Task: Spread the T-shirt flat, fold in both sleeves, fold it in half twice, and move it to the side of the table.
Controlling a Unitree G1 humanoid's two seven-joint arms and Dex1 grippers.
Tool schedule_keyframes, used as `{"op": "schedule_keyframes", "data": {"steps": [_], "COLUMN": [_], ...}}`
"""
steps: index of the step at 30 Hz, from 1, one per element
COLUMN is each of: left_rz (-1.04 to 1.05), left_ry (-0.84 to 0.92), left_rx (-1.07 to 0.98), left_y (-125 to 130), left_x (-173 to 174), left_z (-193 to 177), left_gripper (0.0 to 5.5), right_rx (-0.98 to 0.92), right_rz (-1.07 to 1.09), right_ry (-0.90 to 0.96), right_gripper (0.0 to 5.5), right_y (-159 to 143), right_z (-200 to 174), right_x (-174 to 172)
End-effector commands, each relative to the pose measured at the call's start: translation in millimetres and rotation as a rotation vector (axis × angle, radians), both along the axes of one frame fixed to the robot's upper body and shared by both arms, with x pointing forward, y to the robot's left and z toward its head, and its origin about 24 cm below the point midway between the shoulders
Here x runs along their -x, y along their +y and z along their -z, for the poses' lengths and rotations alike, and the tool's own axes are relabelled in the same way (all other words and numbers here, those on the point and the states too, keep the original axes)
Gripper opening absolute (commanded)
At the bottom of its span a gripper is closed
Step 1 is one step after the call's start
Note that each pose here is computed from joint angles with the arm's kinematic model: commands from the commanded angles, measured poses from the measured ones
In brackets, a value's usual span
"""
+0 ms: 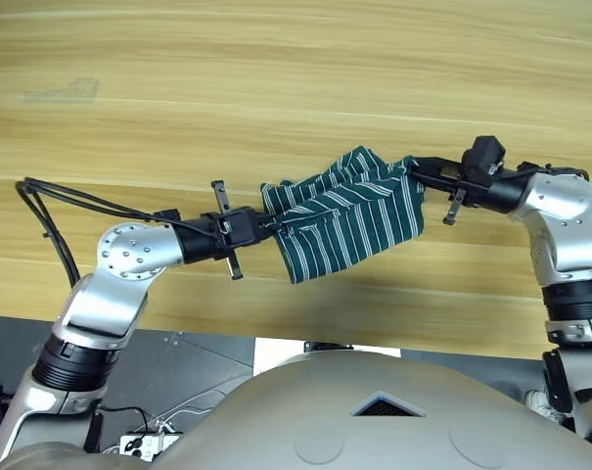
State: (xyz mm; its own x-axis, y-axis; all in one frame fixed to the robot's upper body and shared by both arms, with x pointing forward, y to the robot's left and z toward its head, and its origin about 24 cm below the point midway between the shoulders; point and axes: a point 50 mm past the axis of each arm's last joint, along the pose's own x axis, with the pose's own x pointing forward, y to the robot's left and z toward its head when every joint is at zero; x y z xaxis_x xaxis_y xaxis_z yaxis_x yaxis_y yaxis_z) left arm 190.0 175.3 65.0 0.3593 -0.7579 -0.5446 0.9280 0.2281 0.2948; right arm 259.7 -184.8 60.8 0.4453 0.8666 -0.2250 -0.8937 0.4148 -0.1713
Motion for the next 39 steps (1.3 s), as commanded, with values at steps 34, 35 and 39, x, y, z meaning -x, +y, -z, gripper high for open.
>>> {"op": "schedule_keyframes", "data": {"steps": [34,35,39], "left_rz": [-0.625,-0.697,-0.895], "left_ry": [-0.100,-0.138,-0.312], "left_rx": [0.441,0.442,0.476], "left_y": [18,24,36], "left_x": [-40,-47,-60], "left_z": [35,36,25], "left_gripper": [4.75,4.96,5.37], "right_rx": [-0.181,-0.185,-0.162], "right_rz": [0.189,0.190,0.140], "right_ry": [-0.042,-0.045,-0.106], "right_gripper": [5.14,5.36,5.40], "right_y": [27,27,36], "right_z": [31,31,28], "right_x": [-10,-9,-5]}}
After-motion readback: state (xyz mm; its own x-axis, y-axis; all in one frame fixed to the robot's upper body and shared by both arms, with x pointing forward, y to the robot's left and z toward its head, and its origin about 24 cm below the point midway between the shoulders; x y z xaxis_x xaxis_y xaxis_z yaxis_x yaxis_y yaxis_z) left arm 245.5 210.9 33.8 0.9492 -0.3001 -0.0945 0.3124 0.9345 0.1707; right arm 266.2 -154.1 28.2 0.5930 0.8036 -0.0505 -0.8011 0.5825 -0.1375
